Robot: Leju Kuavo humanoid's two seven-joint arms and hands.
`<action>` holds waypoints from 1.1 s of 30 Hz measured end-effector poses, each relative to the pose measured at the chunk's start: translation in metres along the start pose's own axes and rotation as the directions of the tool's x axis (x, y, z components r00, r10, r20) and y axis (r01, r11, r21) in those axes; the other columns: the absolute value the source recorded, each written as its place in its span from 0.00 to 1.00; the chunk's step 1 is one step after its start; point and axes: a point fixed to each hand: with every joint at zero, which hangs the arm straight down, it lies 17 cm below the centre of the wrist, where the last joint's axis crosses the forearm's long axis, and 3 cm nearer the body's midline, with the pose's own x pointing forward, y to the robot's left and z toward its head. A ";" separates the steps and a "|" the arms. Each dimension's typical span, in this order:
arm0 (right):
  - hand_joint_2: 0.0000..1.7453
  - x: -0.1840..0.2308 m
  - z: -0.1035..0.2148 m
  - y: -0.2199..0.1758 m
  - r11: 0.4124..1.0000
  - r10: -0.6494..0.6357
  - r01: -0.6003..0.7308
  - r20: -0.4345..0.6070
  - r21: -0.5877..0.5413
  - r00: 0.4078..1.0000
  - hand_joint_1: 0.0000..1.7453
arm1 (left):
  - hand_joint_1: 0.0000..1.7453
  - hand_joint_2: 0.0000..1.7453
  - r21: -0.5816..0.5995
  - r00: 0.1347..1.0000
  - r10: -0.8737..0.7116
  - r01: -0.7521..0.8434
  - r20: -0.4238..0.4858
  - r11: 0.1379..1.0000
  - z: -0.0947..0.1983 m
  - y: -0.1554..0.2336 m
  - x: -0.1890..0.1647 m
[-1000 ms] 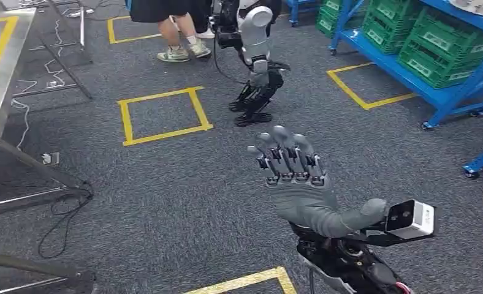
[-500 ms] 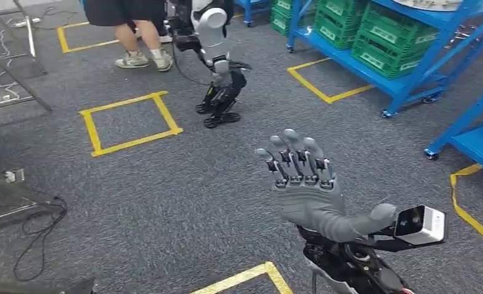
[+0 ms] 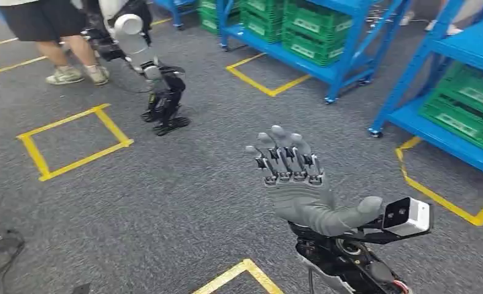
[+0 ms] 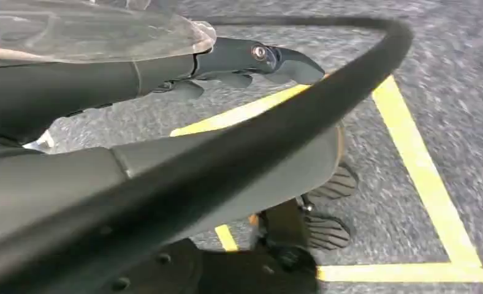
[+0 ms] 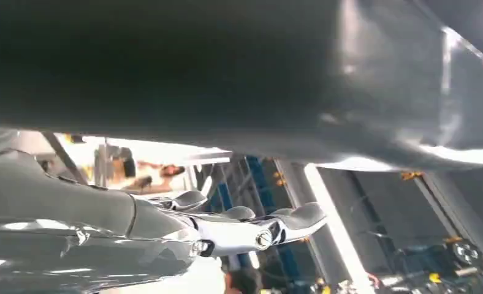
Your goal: Take the parts from the cabinet and place them on the table.
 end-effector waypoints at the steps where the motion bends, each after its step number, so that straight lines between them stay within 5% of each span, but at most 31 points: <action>1: 0.00 0.000 0.000 0.000 1.000 0.000 0.000 0.000 -0.001 1.000 0.00 | 0.00 0.00 0.000 1.000 0.000 0.000 0.000 1.000 0.000 0.000 0.000; 33: 0.00 0.002 0.003 -0.016 0.999 0.019 -0.019 0.004 -0.046 1.000 0.00 | 0.00 0.00 -0.010 1.000 -0.016 0.016 0.013 1.000 0.000 -0.003 0.004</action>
